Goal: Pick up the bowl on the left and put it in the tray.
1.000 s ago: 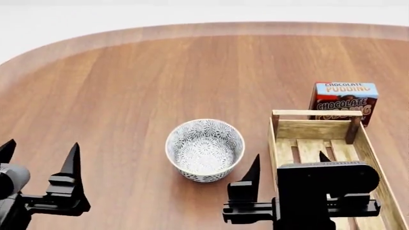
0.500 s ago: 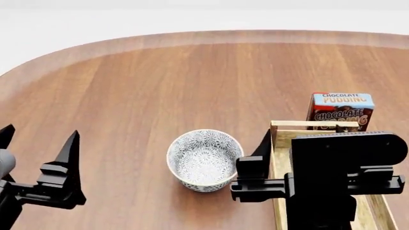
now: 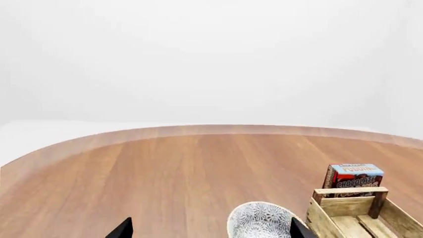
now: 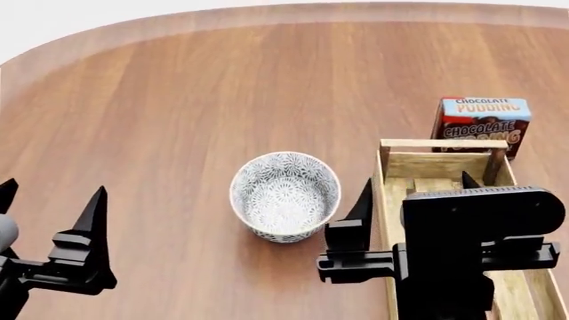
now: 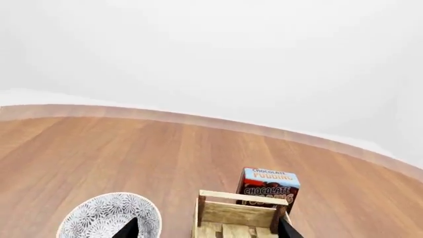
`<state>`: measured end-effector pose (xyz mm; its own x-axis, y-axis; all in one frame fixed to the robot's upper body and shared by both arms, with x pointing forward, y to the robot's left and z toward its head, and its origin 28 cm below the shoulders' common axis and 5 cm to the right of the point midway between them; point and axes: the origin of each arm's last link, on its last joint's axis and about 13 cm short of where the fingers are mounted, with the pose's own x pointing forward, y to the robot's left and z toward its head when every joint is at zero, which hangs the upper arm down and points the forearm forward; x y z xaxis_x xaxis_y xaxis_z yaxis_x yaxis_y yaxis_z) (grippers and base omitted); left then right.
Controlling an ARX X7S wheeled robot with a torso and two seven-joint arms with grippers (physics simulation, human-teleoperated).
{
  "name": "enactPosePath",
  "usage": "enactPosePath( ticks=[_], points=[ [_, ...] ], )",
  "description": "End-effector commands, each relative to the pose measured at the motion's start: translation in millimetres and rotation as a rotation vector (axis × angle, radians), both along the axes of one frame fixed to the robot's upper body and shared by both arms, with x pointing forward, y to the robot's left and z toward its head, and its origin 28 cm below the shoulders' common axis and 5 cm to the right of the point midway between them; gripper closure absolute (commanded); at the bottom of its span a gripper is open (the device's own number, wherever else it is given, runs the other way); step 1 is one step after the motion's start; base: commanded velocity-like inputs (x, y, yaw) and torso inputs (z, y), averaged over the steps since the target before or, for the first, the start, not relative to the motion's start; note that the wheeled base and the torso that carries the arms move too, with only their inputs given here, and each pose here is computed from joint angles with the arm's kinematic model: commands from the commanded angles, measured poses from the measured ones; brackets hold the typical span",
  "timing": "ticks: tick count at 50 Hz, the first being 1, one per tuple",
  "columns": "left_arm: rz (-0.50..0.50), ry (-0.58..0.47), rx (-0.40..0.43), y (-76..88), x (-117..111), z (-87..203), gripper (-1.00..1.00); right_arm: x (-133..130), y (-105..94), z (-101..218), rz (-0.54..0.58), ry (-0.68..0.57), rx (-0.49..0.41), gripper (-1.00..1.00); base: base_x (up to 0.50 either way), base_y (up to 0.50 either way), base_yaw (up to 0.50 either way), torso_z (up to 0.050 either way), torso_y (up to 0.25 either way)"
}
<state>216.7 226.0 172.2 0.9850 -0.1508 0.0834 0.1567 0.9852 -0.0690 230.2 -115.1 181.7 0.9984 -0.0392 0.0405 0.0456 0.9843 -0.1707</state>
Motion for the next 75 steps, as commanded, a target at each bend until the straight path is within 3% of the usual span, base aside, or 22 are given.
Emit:
enactPosePath(
  ticks=[1, 31, 39, 45, 47, 55, 56, 64, 70, 71, 73, 75],
  points=[
    [0.003, -0.016, -0.004, 0.9, -1.2, -0.9, -1.0, -1.2, -0.5, -1.7, 0.003, -0.008, -0.006, -1.0, 0.0, 0.0, 0.0, 0.007, -0.25],
    [0.009, -0.007, 0.001, 1.1, -0.5, -4.5, -1.0, 0.0, -2.0, -0.7, 0.019, -0.008, -0.006, -1.0, 0.0, 0.0, 0.0, 0.008, -0.25],
    [0.013, -0.003, 0.007, 1.0, -0.4, -7.3, -1.0, 9.8, -2.5, 4.2, 0.056, -0.026, -0.069, -1.0, 0.0, 0.0, 0.0, 0.008, -0.25],
    [0.016, 0.019, 0.011, 0.7, 0.2, -12.6, -1.0, 28.2, -2.7, 12.0, 0.103, -0.044, -0.18, -1.0, 0.0, 0.0, 0.0, 0.002, -0.049],
    [0.021, 0.016, 0.013, 2.0, -0.5, -13.6, -1.0, 46.7, -3.6, 22.3, 0.159, -0.066, -0.305, -1.0, 0.0, 0.0, 0.0, 0.0, 0.0],
    [0.026, 0.032, 0.013, 3.3, -0.7, -19.0, -1.0, 82.2, -4.9, 41.9, 0.293, -0.041, -0.497, -1.0, 0.0, 0.0, 0.0, 0.0, 0.0],
    [0.026, 0.033, 0.012, 3.4, -0.8, -19.4, -1.0, 85.9, -4.4, 42.9, 0.31, -0.063, -0.559, -1.0, 0.0, 0.0, 0.0, 0.0, 0.0],
    [0.021, 0.035, 0.006, 4.4, -3.8, -20.4, -1.0, 100.6, 6.4, 42.1, 0.455, -0.019, -0.686, -1.0, 0.0, 0.0, 0.0, 0.0, 0.0],
    [0.017, 0.045, -0.003, 5.8, -4.6, -22.0, -1.0, 117.8, 8.3, 35.3, 0.5, -0.024, -0.824, -1.0, 0.0, 0.0, 0.0, 0.0, 0.0],
    [0.017, 0.043, -0.003, 5.8, -4.9, -21.7, -1.0, 120.6, 8.5, 35.4, 0.504, -0.001, -0.804, -1.0, 0.0, 0.0, 0.0, 0.0, 0.0],
    [0.015, 0.043, -0.004, 6.0, -5.2, -21.9, -1.0, 125.8, 8.3, 32.7, 0.516, -0.022, -0.885, -1.0, 0.0, 0.0, 0.0, 0.0, 0.0],
    [0.017, 0.044, -0.005, 6.5, -5.2, -22.5, -1.0, 134.2, 7.6, 30.9, 0.523, 0.013, -0.89, -1.0, 0.0, 0.0, 0.0, 0.0, 0.0]
  ],
)
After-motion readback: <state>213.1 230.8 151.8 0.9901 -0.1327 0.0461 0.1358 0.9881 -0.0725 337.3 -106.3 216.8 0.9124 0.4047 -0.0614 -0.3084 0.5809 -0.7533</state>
